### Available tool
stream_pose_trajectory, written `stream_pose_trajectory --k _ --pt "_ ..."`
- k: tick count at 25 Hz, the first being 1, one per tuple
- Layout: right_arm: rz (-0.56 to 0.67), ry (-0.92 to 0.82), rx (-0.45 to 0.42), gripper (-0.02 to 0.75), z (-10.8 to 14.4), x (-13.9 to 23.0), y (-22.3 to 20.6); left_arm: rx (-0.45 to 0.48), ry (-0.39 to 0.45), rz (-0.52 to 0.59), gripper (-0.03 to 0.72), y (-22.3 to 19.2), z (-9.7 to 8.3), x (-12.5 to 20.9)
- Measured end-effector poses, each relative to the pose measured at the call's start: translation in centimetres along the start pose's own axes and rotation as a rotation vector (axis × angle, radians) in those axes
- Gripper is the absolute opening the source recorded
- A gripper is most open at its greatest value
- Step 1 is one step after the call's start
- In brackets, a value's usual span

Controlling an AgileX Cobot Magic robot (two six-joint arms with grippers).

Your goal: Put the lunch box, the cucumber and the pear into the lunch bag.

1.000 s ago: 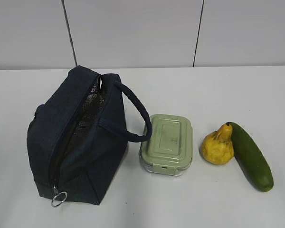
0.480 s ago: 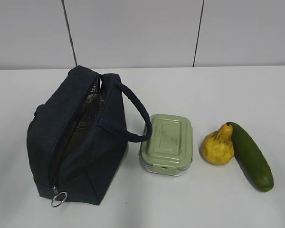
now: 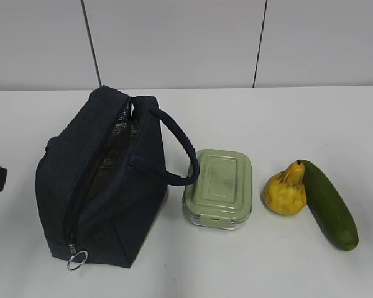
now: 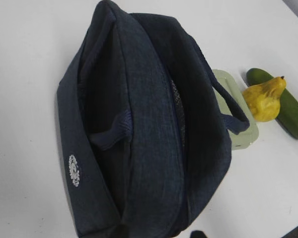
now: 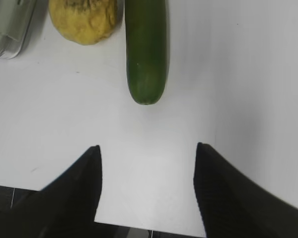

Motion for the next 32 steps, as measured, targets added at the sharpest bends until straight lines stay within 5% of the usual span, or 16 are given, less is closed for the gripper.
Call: stream_pose_trajectory --k 14,21,27,32 --pt "0.022 0.051 -0.009 0.457 -0.5 -2.9 -4.5 0.024 -0.032 0.134 0.242 -5.6 1.9 -1.7" --pt "0.030 0.050 -0.064 0.458 0.1 -5.3 -6.1 0.104 -0.031 0.136 0.233 -7.5 1.2 -2.0" --pt "0.077 0.039 -0.093 0.457 0.3 -6.0 -8.1 0.128 -0.050 0.147 0.008 -8.6 1.3 -1.9" --pt "0.105 0.038 -0.095 0.457 0.2 -6.1 -9.1 0.126 -0.041 0.127 -0.013 -8.7 1.3 -2.2"
Point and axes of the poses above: a point on each arm's last joint axis where the gripper is mounted, y pointing back along that axis away from the gripper, z along the wrist's bending axis when the last joint is at zero, x = y × z, the point moved 8 cm from there along -y, pointing out along that axis toward the gripper, and after that the axes turned 1 degree about y, right-handed, at the moved point
